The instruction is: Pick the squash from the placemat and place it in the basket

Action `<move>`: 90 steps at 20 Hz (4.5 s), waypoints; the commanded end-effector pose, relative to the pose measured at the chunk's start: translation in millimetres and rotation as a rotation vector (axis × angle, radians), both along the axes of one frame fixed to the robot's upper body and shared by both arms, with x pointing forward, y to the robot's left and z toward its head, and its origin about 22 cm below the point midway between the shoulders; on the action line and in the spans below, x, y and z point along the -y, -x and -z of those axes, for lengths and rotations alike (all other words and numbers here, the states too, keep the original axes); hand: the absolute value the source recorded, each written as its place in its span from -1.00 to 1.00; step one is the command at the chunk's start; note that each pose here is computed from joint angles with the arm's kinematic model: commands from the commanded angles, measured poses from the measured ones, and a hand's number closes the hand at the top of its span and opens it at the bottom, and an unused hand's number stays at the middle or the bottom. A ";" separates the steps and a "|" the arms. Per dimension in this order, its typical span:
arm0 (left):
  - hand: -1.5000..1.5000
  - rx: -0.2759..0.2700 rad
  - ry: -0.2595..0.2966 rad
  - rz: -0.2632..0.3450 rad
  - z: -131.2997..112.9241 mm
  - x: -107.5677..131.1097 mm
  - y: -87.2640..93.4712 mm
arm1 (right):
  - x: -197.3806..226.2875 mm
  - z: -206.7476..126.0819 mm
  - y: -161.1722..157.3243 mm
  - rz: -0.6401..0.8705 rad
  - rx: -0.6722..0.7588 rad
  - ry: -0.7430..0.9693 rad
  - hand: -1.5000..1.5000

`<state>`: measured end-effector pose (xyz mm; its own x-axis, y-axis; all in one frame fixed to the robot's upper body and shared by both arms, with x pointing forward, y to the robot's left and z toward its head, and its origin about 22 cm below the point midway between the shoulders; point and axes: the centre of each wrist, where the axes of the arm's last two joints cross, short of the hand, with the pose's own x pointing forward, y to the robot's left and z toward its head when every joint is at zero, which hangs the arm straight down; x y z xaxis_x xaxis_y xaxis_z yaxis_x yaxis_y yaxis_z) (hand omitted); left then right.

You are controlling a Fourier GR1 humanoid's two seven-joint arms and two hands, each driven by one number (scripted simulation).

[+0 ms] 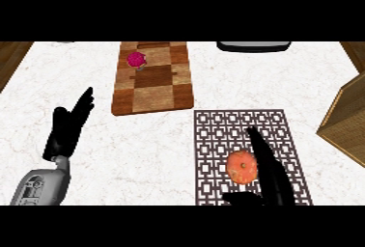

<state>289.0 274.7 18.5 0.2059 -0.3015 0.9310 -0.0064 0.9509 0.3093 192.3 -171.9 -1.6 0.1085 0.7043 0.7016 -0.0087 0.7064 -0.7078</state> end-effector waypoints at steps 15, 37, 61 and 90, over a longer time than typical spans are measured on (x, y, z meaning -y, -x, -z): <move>0.00 -0.007 -0.005 -0.011 -1.2 2.6 -10.2 | 7.1 21.4 18.5 -0.203 0.102 0.366 1.00; 0.00 -0.011 -0.013 -0.050 0.1 -21.1 7.2 | 85.6 -129.7 127.3 -0.865 0.205 -0.001 1.00; 0.00 0.013 -0.005 -0.036 -5.6 -2.5 -1.9 | 171.9 -297.9 39.9 -0.449 0.439 0.352 1.00; 0.00 0.029 0.006 0.045 -7.6 7.0 -6.2 | 353.5 -259.6 -46.9 -0.390 0.198 0.435 1.00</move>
<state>305.4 263.6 32.2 0.1753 -0.3080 0.9351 0.0338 0.9511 0.3070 231.8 -512.0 284.9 -0.3316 0.8992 0.2855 -0.0065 0.3005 -0.9538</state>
